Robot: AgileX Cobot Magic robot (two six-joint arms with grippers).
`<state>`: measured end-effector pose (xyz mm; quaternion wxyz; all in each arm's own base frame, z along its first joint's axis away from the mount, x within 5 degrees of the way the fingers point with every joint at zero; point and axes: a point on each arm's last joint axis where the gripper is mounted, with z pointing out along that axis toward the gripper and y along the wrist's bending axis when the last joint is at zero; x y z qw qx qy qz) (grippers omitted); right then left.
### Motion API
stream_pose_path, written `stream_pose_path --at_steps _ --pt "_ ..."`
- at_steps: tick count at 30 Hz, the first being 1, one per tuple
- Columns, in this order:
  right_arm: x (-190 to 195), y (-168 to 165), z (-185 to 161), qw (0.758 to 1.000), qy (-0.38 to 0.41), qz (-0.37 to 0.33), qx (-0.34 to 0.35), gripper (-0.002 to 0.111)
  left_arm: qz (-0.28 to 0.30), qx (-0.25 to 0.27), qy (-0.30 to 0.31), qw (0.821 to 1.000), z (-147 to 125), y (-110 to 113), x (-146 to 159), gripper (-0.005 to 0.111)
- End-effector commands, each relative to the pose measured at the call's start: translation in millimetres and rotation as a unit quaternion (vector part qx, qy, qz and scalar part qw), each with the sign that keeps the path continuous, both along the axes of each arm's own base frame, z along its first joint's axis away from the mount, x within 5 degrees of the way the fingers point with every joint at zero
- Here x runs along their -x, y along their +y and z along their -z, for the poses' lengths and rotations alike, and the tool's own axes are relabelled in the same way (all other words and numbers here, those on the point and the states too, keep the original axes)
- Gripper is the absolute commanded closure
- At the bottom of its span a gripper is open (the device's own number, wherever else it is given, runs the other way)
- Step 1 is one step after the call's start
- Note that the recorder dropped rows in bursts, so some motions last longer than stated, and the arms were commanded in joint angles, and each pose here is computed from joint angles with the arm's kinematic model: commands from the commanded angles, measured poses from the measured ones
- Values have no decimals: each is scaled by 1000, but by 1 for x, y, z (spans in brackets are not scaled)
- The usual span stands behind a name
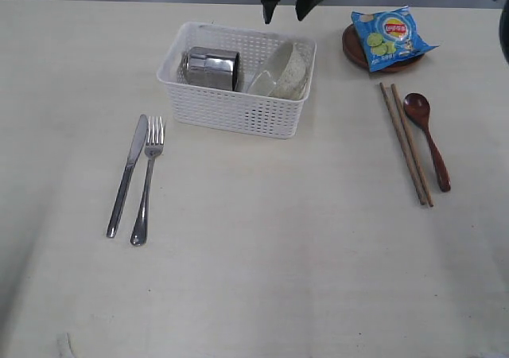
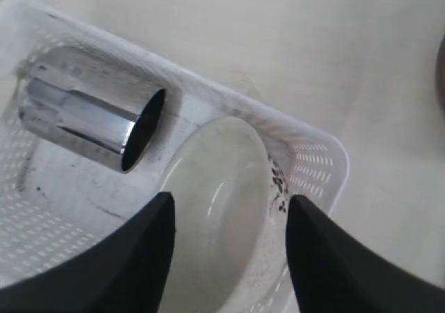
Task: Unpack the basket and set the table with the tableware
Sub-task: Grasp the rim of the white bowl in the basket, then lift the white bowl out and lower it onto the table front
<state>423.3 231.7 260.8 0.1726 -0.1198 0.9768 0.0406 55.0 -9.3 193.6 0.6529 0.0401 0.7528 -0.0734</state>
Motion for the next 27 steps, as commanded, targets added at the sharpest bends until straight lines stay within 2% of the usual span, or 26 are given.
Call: stream_pose_path --at_steps 1,5,10,14,19,27 --pt "-8 -5 19 1000 13 13 22 60 1 5 -5 1000 0 0 0 107" --pt "-11 -1 35 999 32 14 21 64 1 5 -5 1000 0 0 0 107" --pt "-14 0 52 998 47 12 30 87 1 5 -5 1000 0 0 0 107" --pt "-14 0 54 998 46 -12 39 106 1 5 -5 1000 0 0 0 107" --pt "-10 -5 25 999 12 -28 42 109 1 5 -5 1000 0 0 0 107" --pt "13 -27 -68 991 -101 -61 62 109 1 5 -5 1000 0 0 0 107"
